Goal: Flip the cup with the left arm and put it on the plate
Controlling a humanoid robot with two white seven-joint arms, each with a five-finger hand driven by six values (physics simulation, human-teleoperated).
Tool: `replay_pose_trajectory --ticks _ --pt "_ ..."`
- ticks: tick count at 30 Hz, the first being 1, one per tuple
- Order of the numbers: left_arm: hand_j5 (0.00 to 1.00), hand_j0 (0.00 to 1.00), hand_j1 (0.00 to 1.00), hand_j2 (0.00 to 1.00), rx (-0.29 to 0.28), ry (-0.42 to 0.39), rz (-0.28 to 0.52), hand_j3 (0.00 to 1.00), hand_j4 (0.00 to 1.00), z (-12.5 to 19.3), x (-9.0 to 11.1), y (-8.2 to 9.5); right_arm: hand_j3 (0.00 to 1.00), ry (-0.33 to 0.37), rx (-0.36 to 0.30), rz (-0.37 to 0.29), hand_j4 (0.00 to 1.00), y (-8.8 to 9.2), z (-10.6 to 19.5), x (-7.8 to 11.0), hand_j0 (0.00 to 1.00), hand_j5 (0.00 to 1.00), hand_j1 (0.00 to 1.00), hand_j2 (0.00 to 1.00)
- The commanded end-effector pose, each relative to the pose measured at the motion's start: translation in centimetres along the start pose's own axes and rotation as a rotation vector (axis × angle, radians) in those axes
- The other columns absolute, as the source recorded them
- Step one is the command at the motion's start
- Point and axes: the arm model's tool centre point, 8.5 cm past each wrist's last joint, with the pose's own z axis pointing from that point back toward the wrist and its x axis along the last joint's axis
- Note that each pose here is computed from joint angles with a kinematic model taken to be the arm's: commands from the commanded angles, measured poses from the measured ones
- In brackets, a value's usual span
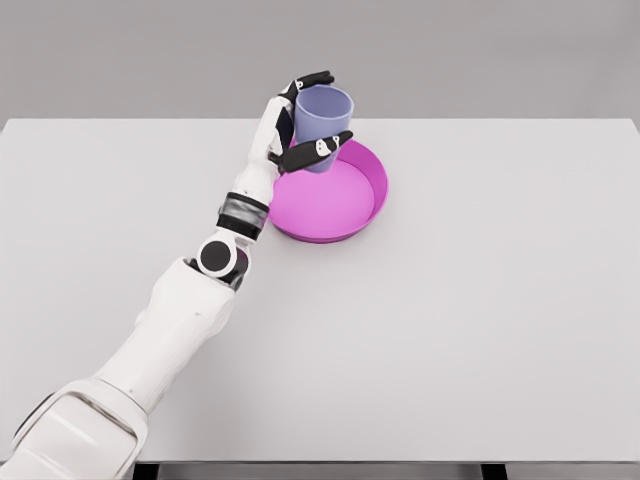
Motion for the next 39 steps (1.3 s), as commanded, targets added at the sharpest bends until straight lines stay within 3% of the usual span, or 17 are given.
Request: replay_pose_trajectory --ticks 1,16,22,39 --pt "0.68 0.68 0.68 0.68 -0.002 -0.001 0.001 0.68 0.68 -0.03 0.05 -0.04 1.0 0.0 0.001 0.001 1.0 0.01 0.0 0.0 1.0 1.0 1.0 1.0" --pt "0.75 0.75 0.75 0.75 -0.002 -0.007 0.003 0.75 0.75 -0.11 0.21 -0.1 1.0 0.0 0.001 0.001 1.0 0.01 0.0 0.0 1.0 1.0 1.0 1.0" --pt "0.84 0.84 0.84 0.84 -0.002 -0.005 0.003 0.84 0.84 -0.05 0.16 -0.11 1.0 0.0 0.001 0.001 1.0 0.01 0.0 0.0 1.0 1.0 1.0 1.0" --pt "0.9 0.9 0.9 0.9 -0.004 -0.014 0.007 0.9 0.9 -0.18 0.41 -0.23 1.0 0.0 0.001 0.001 1.0 0.01 0.0 0.0 1.0 1.0 1.0 1.0"
